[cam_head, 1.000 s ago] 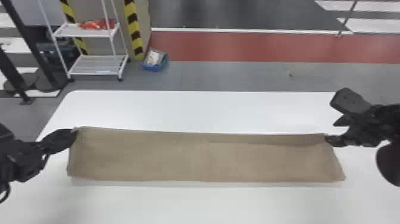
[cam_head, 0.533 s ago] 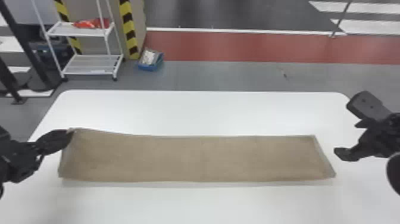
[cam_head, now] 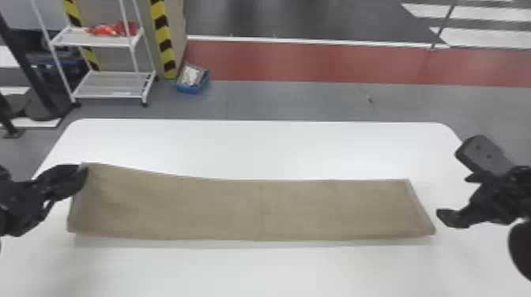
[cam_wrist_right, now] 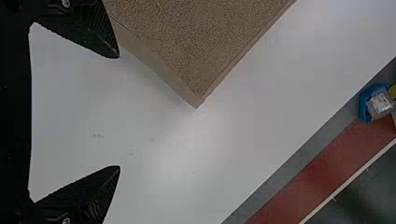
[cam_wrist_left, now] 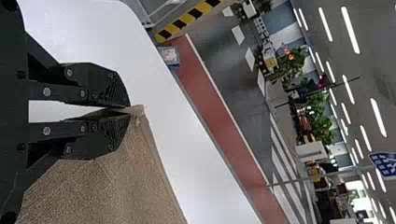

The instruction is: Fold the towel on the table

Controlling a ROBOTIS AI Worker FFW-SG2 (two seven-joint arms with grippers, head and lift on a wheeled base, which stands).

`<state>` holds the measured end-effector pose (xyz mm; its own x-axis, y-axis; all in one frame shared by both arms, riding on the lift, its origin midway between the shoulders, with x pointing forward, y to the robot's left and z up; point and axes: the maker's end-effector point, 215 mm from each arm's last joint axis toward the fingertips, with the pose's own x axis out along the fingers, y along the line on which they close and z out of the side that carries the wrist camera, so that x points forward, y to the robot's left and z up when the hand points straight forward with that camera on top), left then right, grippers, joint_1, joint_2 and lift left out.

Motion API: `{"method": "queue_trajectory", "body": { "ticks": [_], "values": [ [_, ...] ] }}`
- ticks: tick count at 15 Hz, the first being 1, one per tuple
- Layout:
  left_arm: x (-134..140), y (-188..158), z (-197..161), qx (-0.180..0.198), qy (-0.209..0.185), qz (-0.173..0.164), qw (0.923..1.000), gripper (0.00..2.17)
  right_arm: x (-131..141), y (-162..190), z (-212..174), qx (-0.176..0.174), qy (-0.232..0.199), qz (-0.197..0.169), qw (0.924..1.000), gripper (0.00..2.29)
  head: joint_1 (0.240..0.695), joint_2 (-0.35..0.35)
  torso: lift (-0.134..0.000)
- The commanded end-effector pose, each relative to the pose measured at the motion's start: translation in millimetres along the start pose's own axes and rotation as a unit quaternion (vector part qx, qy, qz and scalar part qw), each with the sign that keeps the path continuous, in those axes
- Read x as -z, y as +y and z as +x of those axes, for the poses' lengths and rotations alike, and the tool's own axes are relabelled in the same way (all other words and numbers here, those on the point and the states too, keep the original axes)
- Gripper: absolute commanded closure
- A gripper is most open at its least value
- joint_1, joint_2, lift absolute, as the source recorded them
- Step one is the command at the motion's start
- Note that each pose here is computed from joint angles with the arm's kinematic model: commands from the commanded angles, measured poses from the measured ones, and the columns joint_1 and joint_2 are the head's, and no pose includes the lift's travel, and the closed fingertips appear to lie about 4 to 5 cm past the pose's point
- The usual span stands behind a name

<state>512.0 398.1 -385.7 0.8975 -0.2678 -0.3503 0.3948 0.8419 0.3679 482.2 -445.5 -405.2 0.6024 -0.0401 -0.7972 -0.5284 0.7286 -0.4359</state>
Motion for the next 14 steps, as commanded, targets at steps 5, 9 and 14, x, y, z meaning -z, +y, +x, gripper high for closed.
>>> {"method": "queue_trajectory", "body": {
  "ticks": [5, 9, 14],
  "values": [
    [-3.8, -3.0, 9.6, -0.004, -0.001, 0.001, 1.0000, 0.04, 14.2, 15.0, 6.4, -0.014, 0.010, 0.001, 0.9999, 0.05, 0.695, -0.055, -0.124],
    [-9.9, -2.5, 27.8, -0.020, 0.000, 0.009, 0.9998, 0.03, 19.9, 21.9, 10.4, -0.021, 0.014, 0.003, 0.9997, 0.05, 0.695, -0.059, -0.124],
    [-4.4, 8.6, 35.5, -0.034, 0.016, -0.020, 0.9991, 0.02, 31.3, 26.0, 10.6, -0.025, 0.020, 0.007, 0.9995, 0.05, 0.695, -0.062, -0.124]
  ]
}}
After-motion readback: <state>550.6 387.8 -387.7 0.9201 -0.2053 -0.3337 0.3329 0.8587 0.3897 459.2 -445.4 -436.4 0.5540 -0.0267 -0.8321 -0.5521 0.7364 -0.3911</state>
